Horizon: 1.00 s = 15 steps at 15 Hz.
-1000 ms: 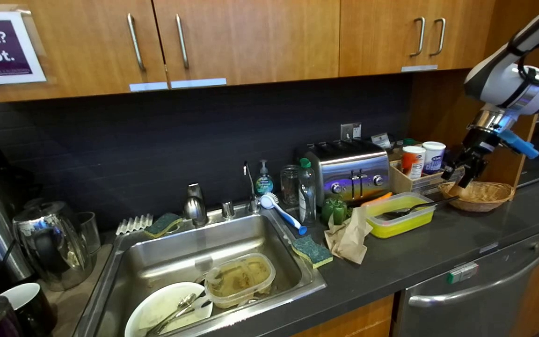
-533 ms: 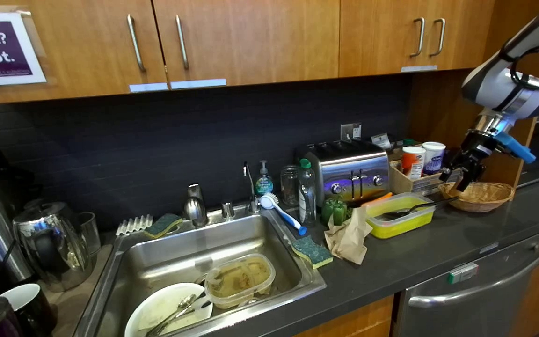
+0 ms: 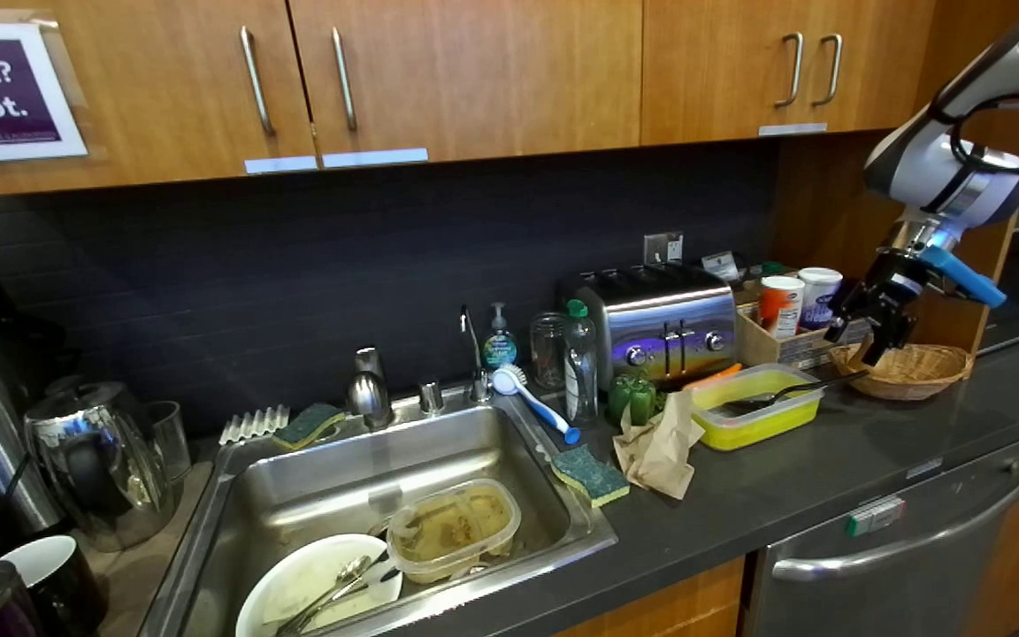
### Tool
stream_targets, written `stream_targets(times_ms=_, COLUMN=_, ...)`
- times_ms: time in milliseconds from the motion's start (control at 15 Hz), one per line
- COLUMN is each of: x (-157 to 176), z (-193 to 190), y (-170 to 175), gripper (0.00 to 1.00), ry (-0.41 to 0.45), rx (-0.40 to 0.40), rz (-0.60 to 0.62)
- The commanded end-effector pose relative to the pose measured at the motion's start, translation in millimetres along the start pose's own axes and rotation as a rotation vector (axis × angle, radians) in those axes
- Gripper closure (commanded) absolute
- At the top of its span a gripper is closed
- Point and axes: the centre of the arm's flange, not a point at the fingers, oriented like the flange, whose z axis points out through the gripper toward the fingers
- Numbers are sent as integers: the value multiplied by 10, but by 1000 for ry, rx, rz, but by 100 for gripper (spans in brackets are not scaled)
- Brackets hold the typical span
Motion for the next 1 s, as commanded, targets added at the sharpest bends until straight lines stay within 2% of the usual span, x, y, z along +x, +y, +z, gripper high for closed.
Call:
stream_targets(times_ms=0, x=68, z=-31, y=-1, gripper=0, ry=-29, rx=41, rz=103)
stream_targets(times_ms=467, x=19, z=7, y=8, gripper=0, ry=-112, rx=118, rz=237)
stream_targets(times_ms=800, x=16, z=10, y=94, gripper=0, ry=-102, rx=163, rz=271)
stream_targets(times_ms=933, x=-33, z=51, y=99, gripper=0, ry=-102, rx=139, rz=253)
